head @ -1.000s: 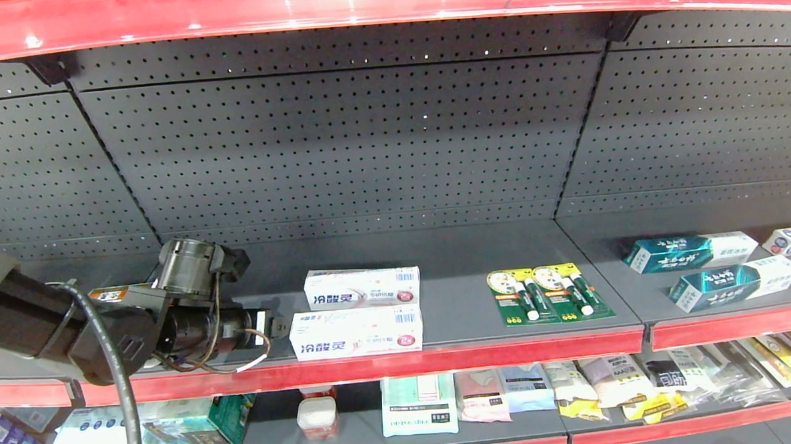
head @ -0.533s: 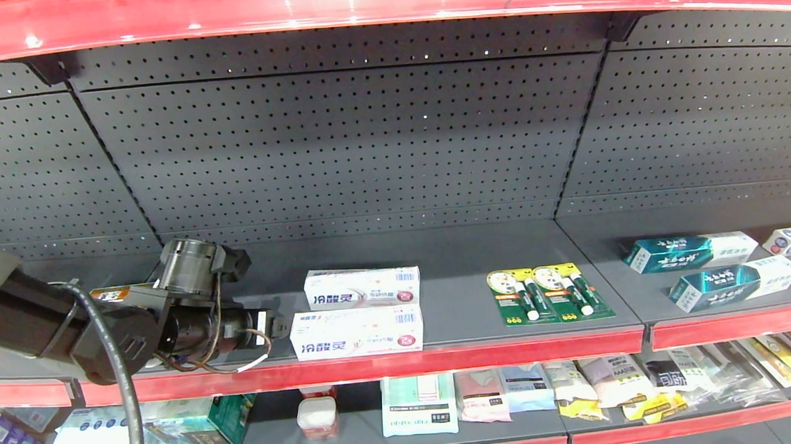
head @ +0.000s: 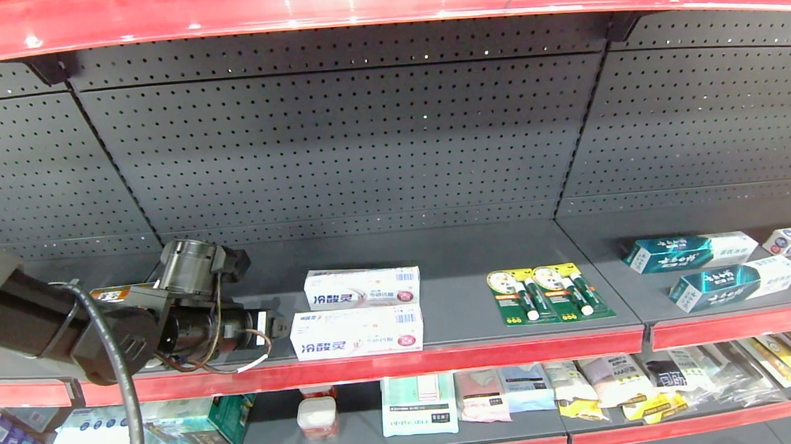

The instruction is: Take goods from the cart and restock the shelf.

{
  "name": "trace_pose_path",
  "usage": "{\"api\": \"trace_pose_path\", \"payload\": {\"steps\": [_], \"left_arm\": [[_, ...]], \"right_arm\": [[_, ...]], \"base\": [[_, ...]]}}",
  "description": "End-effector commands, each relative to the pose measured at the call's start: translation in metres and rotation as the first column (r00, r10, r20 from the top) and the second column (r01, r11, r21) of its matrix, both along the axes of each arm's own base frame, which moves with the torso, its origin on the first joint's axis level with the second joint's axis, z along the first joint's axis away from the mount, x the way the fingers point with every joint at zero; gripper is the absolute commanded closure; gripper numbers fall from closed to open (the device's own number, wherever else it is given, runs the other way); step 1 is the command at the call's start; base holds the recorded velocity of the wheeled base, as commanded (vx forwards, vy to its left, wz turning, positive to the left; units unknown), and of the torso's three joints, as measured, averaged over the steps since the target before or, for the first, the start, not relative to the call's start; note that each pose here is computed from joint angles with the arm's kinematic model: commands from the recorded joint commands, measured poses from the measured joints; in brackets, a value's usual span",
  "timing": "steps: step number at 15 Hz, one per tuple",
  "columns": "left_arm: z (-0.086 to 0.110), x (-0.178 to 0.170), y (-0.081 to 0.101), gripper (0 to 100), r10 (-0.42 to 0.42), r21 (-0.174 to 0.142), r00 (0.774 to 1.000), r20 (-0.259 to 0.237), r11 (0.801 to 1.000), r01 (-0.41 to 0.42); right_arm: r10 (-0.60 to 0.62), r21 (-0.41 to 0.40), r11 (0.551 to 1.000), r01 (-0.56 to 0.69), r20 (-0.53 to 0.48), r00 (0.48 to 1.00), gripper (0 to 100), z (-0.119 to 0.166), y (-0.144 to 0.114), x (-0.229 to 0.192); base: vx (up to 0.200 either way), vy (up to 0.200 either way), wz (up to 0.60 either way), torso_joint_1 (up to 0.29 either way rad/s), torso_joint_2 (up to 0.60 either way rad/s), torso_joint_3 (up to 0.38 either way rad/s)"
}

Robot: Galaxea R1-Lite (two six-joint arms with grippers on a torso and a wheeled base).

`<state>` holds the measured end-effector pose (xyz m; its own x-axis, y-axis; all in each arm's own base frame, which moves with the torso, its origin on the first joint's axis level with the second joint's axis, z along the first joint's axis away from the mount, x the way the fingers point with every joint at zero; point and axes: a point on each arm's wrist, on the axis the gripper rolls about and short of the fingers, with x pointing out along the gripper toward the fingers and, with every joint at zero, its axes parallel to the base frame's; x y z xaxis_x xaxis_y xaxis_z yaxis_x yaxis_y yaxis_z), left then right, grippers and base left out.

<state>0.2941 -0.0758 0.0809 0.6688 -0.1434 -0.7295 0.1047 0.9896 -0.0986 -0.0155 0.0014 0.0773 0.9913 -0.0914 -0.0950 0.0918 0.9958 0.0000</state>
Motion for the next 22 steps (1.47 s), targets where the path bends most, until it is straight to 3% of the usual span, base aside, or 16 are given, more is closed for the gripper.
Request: {"api": "trace_pose_path", "payload": {"steps": [1, 17, 20, 22], "left_arm": [[0.001, 0.000, 0.000, 0, 0.000, -0.003, 1.000, 0.003, 1.000, 0.000], [0.000, 0.000, -0.003, 0, -0.009, 0.001, 1.000, 0.012, 1.000, 0.009], [0.010, -0.010, 0.012, 0, 0.024, 0.005, 0.999, 0.031, 1.000, -0.024], [0.028, -0.026, 0.026, 0, 0.059, -0.004, 0.995, 0.083, 0.998, -0.058]], "right_arm": [[0.000, 0.000, 1.000, 0.000, -0.002, 1.000, 0, 0.000, 0.000, 0.000], [0.001, 0.000, 1.000, -0.001, -0.002, 1.000, 0, 0.000, 0.000, 0.000], [0.001, 0.000, 1.000, -0.001, -0.002, 1.000, 0, 0.000, 0.000, 0.000], [0.000, 0.000, 1.000, 0.000, -0.002, 1.000, 0, 0.000, 0.000, 0.000]], "base": [[0.000, 0.000, 0.00, 0.000, 0.00, 0.000], [0.000, 0.000, 0.00, 0.000, 0.00, 0.000], [0.000, 0.000, 0.00, 0.000, 0.00, 0.000], [0.000, 0.000, 0.00, 0.000, 0.00, 0.000]]}}
